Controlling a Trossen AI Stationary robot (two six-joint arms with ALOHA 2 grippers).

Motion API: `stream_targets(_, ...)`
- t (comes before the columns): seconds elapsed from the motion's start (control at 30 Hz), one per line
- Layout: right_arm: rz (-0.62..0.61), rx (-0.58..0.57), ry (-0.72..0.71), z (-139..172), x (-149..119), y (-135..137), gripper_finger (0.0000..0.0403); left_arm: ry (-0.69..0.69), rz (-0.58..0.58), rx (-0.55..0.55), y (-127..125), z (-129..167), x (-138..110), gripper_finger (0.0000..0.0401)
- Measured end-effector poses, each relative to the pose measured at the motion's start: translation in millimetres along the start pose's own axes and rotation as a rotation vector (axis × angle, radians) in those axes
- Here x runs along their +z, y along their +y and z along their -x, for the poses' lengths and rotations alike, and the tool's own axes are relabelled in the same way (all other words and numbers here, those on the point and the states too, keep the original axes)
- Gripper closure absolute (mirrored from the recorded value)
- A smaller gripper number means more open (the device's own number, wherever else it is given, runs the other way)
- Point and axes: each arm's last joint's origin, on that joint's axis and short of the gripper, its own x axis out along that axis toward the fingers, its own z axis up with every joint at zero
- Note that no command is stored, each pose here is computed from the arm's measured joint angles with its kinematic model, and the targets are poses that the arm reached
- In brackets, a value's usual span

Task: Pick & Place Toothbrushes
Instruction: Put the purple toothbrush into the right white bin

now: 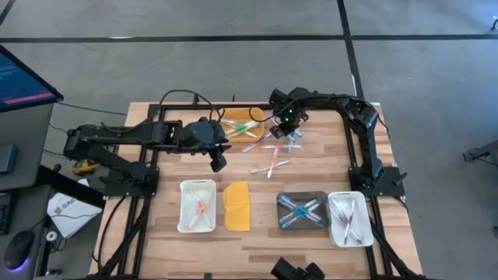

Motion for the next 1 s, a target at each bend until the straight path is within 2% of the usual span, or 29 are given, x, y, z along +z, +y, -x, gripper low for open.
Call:
stream_targets(0.1, -0.005, -0.003, 0.001, 16.1, -1.2, 2.9, 0.0362, -0.002, 0.001, 0.0, 0.0, -0.1, 0.1, 0.0306)
stream_targets(0.2, -0.043, -0.011, -0.072, 42.8, -2.0, 7.9, 0.0362, -0.002, 0.001, 0.0, -0.1, -0.1, 0.2, 0.0306)
stream_targets(0.37, -0.199, 0.007, -0.169, 89.5, -17.3, 9.8, 0.0362, -0.003, 0.022, 0.0, -0.1, -0.1, 0.2, 0.0307)
stream_targets(0.47, -0.298, 0.002, -0.188, 114.2, -34.7, 8.8, 0.0362, -0.003, 0.047, -0.017, 0.6, 3.0, 0.1, 0.0306)
stream_targets(0.67, -0.493, -0.092, -0.233, 154.8, -80.1, 17.4, 0.0362, -0.026, 0.053, -0.076, 4.2, 18.7, -1.9, 0.0306)
stream_targets(0.93, -0.79, -0.186, -0.238, 187.7, -146.9, 34.7, 0.0362, -0.048, 0.062, -0.184, 15.3, 44.6, -17.3, 0.0306)
stream_targets(1.0, -0.844, -0.163, -0.277, 191.9, -160.4, 42.9, 0.0362, -0.053, 0.063, -0.206, 18.0, 50.0, -21.8, 0.0306)
